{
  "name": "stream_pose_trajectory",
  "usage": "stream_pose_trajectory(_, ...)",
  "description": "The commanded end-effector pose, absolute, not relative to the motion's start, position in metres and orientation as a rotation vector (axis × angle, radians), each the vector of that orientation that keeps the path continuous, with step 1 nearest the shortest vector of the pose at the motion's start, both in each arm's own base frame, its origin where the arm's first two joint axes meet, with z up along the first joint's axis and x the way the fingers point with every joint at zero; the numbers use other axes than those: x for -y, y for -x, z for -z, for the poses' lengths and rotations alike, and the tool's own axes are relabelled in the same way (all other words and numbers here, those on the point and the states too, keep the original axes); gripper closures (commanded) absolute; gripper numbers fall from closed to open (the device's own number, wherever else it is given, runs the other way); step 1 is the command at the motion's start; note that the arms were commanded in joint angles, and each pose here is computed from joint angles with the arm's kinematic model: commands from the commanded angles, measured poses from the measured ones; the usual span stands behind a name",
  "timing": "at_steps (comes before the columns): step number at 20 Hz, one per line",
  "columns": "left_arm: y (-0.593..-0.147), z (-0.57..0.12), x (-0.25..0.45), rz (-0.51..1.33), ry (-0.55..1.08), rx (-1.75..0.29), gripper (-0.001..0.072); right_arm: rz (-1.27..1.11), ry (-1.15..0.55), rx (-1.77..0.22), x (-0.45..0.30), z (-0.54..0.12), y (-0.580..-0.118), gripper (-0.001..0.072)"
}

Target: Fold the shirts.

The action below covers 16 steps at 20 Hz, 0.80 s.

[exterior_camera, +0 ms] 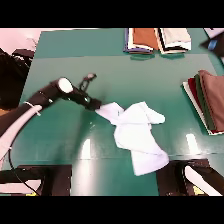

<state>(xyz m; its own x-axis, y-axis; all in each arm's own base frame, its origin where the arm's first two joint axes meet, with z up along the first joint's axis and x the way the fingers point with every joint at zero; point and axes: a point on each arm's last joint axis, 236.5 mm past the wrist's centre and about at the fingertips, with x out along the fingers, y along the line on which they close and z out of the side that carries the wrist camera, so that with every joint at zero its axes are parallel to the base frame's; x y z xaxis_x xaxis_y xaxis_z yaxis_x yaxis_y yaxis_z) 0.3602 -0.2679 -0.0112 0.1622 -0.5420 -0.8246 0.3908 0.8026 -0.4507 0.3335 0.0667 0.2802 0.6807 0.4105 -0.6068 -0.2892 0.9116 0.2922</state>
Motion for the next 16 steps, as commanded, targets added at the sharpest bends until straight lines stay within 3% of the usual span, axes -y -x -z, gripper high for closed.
stream_pose_trajectory(1,-0.415,-0.072,0.228,0.603,0.206,-1.021,0.0682,-0.296,-0.206,-0.967,-0.046,-0.174,-0.315,0.0694)
stream_pose_trajectory(2,-0.425,-0.092,0.215,0.582,0.219,-0.971,0.0682,-0.283,-0.232,-1.030,-0.045,-0.141,-0.309,0.0694)
stream_pose_trajectory(3,-0.431,-0.108,0.203,0.563,0.227,-0.931,0.0682,-0.284,-0.277,-1.091,-0.049,-0.107,-0.304,0.0635)
stream_pose_trajectory(4,-0.434,-0.116,0.195,0.550,0.229,-0.913,0.0682,-0.288,-0.326,-1.140,-0.055,-0.078,-0.301,0.0395)
stream_pose_trajectory(5,-0.436,-0.118,0.189,0.538,0.230,-0.905,0.0682,-0.301,-0.387,-1.191,-0.065,-0.049,-0.299,0.0202)
stream_pose_trajectory(9,-0.433,-0.111,0.185,0.530,0.200,-0.932,0.0682,-0.359,-0.525,-1.311,-0.114,0.026,-0.303,0.0197)
stream_pose_trajectory(16,-0.432,-0.108,0.182,0.523,0.183,-0.940,0.0682,-0.684,-0.340,-1.557,-0.244,0.070,-0.227,0.0197)
